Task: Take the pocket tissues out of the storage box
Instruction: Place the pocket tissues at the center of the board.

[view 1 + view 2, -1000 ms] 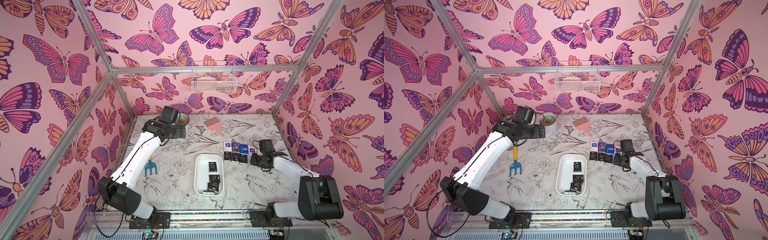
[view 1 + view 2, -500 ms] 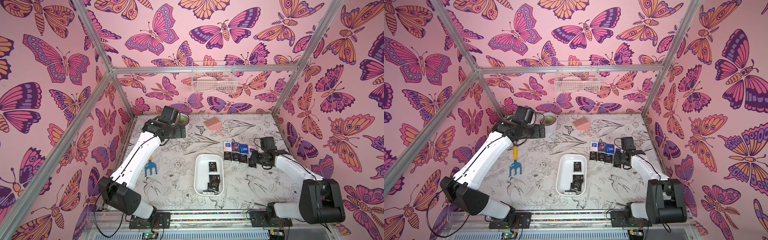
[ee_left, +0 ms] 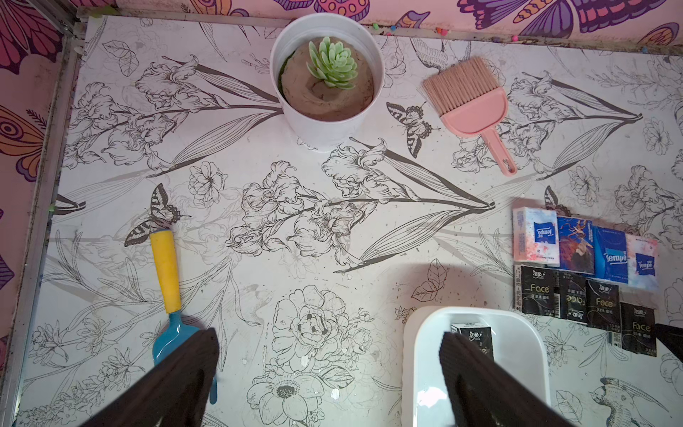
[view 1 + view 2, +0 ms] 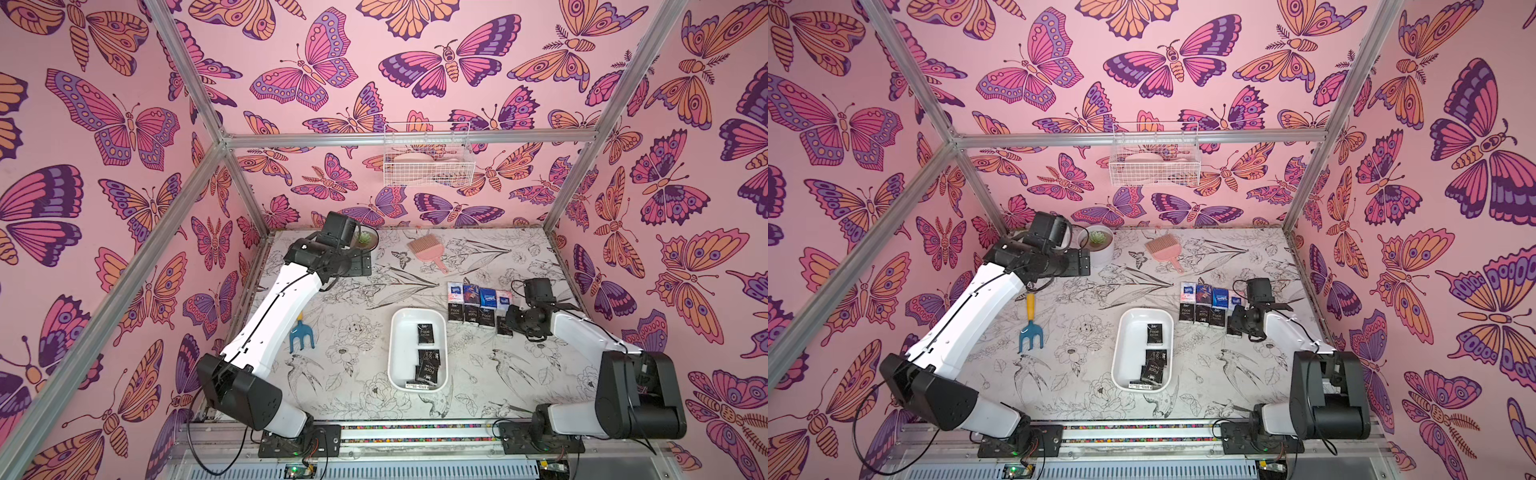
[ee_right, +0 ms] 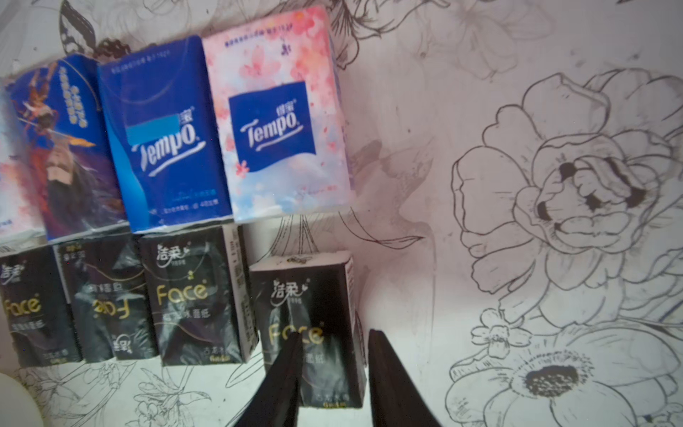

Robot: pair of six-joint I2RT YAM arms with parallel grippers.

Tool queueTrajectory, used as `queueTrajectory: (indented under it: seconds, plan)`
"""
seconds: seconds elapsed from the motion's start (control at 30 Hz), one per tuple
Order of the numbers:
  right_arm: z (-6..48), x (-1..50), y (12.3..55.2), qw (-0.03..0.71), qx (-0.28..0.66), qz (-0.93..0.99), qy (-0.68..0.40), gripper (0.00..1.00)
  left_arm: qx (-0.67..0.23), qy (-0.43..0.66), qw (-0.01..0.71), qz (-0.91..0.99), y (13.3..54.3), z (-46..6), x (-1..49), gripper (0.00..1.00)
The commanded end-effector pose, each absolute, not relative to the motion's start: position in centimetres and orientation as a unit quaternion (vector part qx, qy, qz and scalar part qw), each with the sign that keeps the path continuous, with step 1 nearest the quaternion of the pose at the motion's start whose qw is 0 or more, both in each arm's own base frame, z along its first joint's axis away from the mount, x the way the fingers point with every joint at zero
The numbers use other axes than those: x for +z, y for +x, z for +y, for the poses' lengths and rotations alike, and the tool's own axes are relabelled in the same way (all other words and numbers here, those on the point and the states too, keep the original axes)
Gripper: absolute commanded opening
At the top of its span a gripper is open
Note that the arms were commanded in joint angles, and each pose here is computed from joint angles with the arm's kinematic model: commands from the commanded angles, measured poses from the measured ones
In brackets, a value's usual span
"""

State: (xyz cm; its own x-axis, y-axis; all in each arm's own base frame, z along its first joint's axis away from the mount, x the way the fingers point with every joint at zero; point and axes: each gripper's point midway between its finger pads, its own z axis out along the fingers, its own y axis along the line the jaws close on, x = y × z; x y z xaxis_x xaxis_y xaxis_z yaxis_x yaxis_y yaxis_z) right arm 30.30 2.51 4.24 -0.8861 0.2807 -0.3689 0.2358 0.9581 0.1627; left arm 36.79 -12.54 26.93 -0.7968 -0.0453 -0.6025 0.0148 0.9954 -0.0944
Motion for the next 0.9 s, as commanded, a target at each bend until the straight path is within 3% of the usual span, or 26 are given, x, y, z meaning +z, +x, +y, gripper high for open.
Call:
queueTrajectory:
  seconds: [0.0, 0.17, 0.87]
  plan:
    - [2.7, 3.8, 30.6, 0.184, 0.065, 0.971, 0.141, 0.33, -0.041, -0.007, 0.323, 0.945, 36.8, -12.1, 27.4, 1.0]
    - [3.2, 2.9, 31.1, 0.161, 0.072, 0.974, 0.139, 0.31, -0.039, -0.007, 0.323, 0.946, 36.8, -12.0, 27.3, 1.0]
    - [3.4, 4.0, 32.8, 0.183, 0.078, 0.972, 0.128, 0.34, -0.036, -0.009, 0.324, 0.945, 36.8, -11.8, 27.4, 1.0]
